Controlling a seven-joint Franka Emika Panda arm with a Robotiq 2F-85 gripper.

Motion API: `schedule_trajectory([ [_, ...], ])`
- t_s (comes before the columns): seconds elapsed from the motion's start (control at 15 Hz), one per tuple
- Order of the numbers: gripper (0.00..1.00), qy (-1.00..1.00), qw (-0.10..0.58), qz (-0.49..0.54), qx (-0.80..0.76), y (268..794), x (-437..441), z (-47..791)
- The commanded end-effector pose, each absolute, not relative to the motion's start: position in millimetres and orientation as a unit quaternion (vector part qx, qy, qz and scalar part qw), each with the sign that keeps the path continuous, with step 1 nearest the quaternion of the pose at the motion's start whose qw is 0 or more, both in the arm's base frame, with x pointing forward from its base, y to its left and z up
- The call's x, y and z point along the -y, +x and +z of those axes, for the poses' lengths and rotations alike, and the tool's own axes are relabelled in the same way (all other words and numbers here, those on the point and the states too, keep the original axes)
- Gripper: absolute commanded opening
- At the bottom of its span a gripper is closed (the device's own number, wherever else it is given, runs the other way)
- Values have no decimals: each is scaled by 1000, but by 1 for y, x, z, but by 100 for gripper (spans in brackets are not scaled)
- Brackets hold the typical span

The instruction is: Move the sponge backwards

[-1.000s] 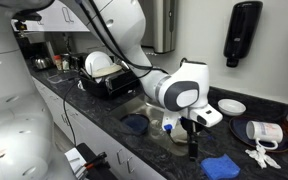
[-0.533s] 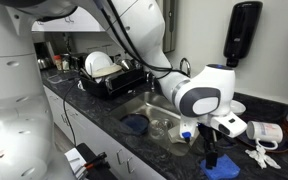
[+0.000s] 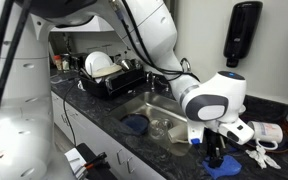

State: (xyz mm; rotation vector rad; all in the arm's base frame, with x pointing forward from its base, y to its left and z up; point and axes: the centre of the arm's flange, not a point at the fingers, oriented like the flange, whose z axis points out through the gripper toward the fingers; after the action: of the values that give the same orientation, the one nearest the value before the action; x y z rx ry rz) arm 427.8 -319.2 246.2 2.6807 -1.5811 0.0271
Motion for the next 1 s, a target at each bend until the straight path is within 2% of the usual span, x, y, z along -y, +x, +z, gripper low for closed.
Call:
schedule_trajectory([
  [0.0,28,864,14,4,503,432,327,235],
  [0.13,14,864,18,6,504,432,325,239],
  [0.27,3,864,19,13,503,431,320,247],
  [0.33,1,866,19,19,499,431,314,253],
  [0.6,1,877,5,50,477,439,292,274],
  [0.93,1,881,-34,98,461,473,276,304],
])
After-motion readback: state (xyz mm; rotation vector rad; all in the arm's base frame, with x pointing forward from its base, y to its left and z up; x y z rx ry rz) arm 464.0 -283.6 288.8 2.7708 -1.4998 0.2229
